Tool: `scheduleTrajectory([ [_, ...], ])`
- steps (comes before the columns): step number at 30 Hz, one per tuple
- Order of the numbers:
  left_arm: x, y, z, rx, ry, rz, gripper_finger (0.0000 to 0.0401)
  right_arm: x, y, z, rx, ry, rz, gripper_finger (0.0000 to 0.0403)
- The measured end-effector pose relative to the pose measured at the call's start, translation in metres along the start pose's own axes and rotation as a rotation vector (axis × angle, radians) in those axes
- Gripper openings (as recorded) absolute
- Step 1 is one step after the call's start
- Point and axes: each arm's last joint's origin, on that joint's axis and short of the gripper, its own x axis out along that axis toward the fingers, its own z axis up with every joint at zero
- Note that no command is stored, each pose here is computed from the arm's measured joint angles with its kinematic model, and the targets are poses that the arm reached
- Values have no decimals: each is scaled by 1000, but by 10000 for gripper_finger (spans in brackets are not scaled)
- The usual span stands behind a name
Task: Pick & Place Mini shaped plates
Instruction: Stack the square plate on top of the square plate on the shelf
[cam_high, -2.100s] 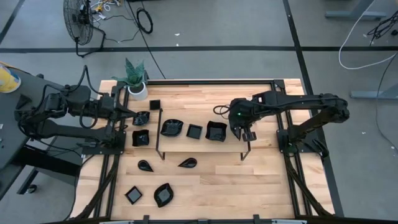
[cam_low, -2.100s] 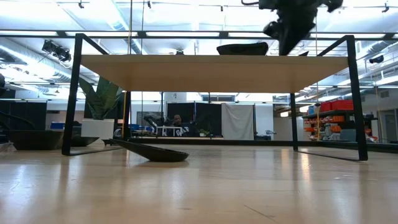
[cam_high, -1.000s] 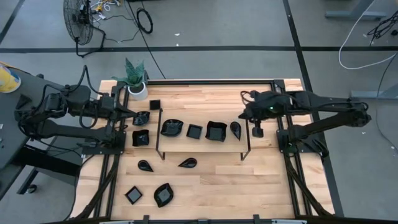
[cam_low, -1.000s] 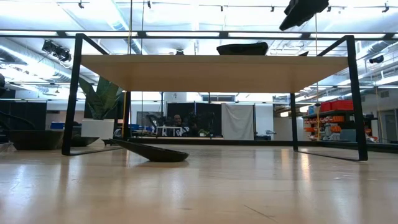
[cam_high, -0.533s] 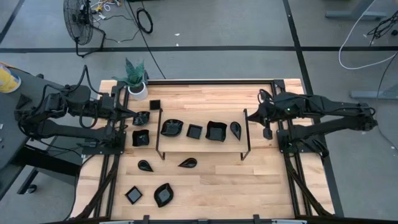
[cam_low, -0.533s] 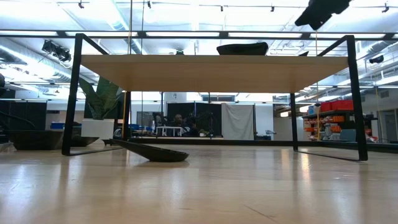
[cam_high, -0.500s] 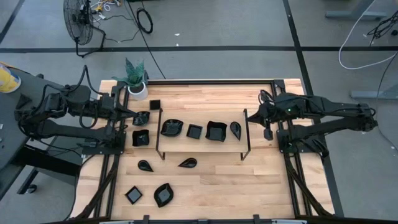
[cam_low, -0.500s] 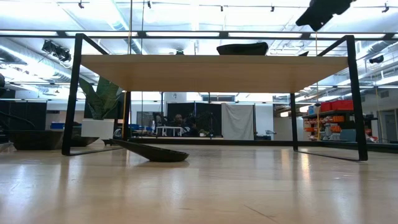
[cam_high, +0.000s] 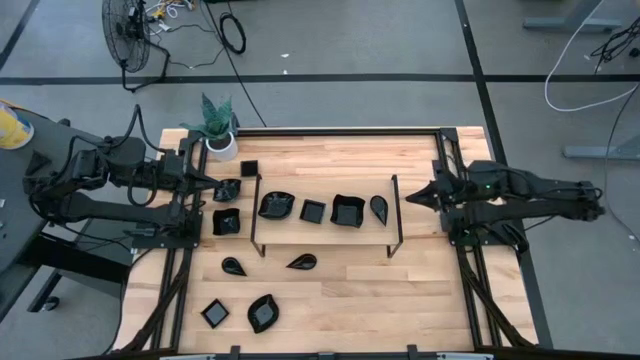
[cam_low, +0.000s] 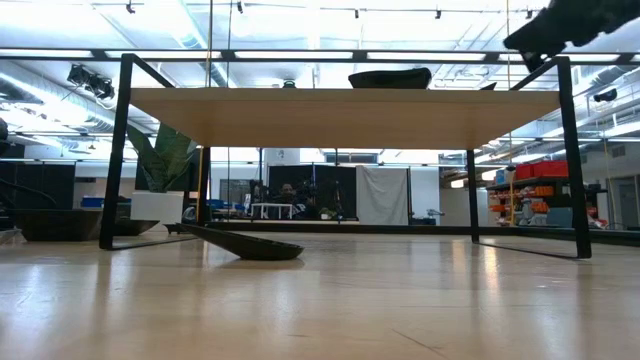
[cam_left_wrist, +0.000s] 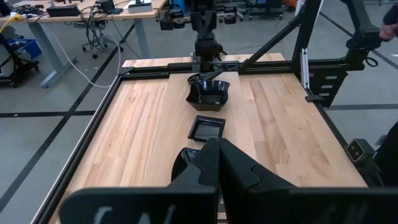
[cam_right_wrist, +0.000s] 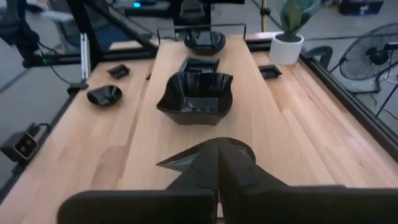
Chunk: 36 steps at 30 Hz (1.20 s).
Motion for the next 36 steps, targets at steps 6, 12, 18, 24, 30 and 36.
scheduleTrajectory([
  [6, 0, 0, 0, 0, 0, 0, 3, -12, 0, -18, -20, -64, 2, 0],
  [12, 0, 0, 0, 0, 0, 0, 3, -17, 0, -27, -32, -131, 4, 0],
  [18, 0, 0, 0, 0, 0, 0, 3, -17, -1, -36, -35, -179, 5, 0],
  [24, 0, 0, 0, 0, 0, 0, 3, -18, -1, -47, -17, -203, 8, 0],
  [30, 0, 0, 0, 0, 0, 0, 3, -16, -2, -51, 15, -231, 4, 0],
  [36, 0, 0, 0, 0, 0, 0, 3, -15, -3, -53, 19, -239, -21, 0],
])
